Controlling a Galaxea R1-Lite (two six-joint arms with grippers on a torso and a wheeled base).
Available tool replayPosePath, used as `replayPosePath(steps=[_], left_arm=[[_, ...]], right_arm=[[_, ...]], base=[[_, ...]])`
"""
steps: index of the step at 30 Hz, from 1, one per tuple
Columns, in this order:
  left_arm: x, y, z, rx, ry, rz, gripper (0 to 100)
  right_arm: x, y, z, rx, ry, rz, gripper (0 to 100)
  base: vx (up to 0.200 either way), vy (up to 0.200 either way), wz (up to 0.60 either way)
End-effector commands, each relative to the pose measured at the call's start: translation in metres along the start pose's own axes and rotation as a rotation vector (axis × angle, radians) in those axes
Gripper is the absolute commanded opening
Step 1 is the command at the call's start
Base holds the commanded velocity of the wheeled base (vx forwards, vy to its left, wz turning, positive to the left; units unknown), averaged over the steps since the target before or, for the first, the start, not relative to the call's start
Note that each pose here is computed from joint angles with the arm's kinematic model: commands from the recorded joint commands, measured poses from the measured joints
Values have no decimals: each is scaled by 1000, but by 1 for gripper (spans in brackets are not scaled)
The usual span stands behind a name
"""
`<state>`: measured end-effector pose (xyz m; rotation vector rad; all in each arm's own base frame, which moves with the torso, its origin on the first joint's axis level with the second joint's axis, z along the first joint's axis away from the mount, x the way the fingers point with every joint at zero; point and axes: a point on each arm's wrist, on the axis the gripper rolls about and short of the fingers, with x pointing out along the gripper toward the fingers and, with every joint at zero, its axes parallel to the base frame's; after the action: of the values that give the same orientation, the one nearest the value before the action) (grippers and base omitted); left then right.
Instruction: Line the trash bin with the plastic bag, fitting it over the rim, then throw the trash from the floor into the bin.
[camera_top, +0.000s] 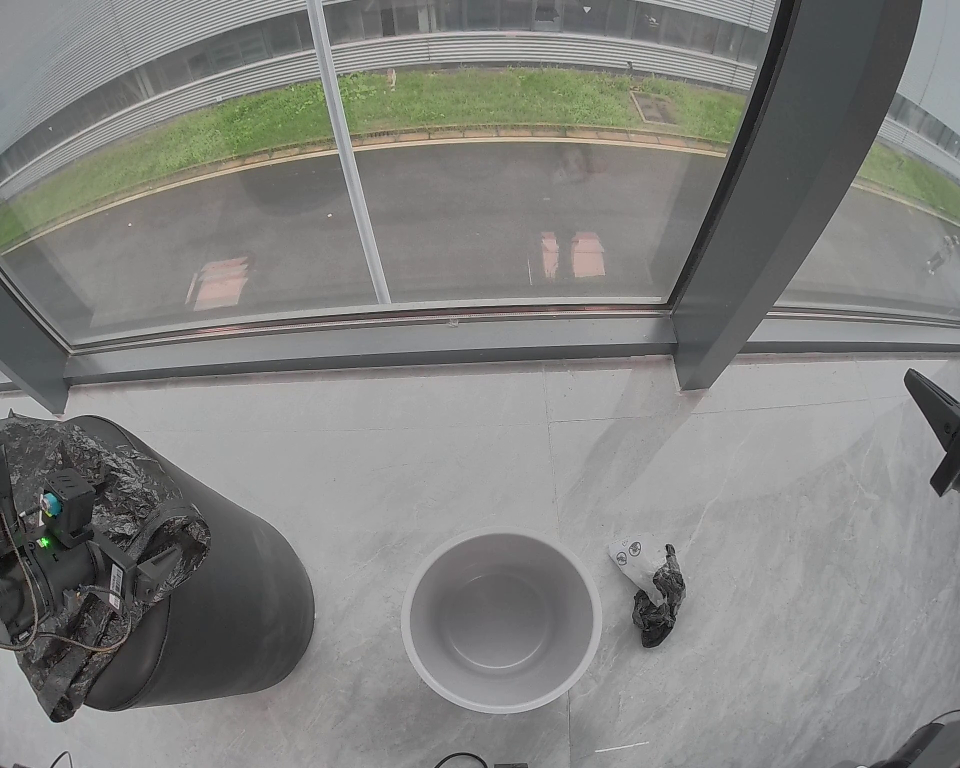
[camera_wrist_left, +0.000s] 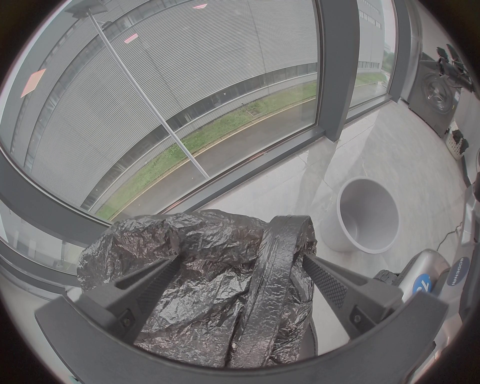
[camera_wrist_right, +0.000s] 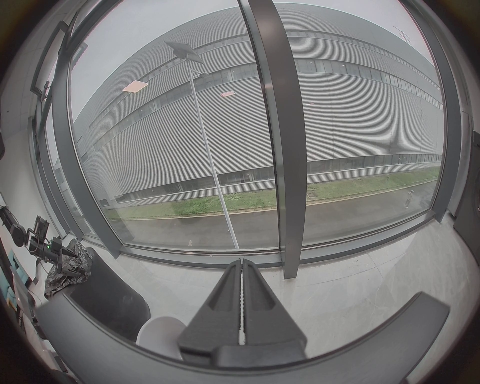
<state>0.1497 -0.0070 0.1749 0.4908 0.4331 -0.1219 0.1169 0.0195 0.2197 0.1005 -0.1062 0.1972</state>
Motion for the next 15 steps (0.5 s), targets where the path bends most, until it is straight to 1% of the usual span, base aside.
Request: replayPosePath(steps=[1, 5, 9, 15], left_arm=[[9, -1, -2, 0, 36, -6, 100], [15, 0, 1, 0, 22, 8, 100], [20, 2, 2, 0, 22, 51, 100], [24, 2, 2, 2, 24, 54, 100]], right_arm=[[0, 0, 0, 2, 0, 1, 0], [0, 0, 0, 2, 0, 1, 0], [0, 0, 0, 2, -3, 3, 0], [-1, 0, 0, 3, -3, 3, 0]], base=[[0, 0, 0], [0, 0, 0], [0, 0, 0], [0, 0, 0]])
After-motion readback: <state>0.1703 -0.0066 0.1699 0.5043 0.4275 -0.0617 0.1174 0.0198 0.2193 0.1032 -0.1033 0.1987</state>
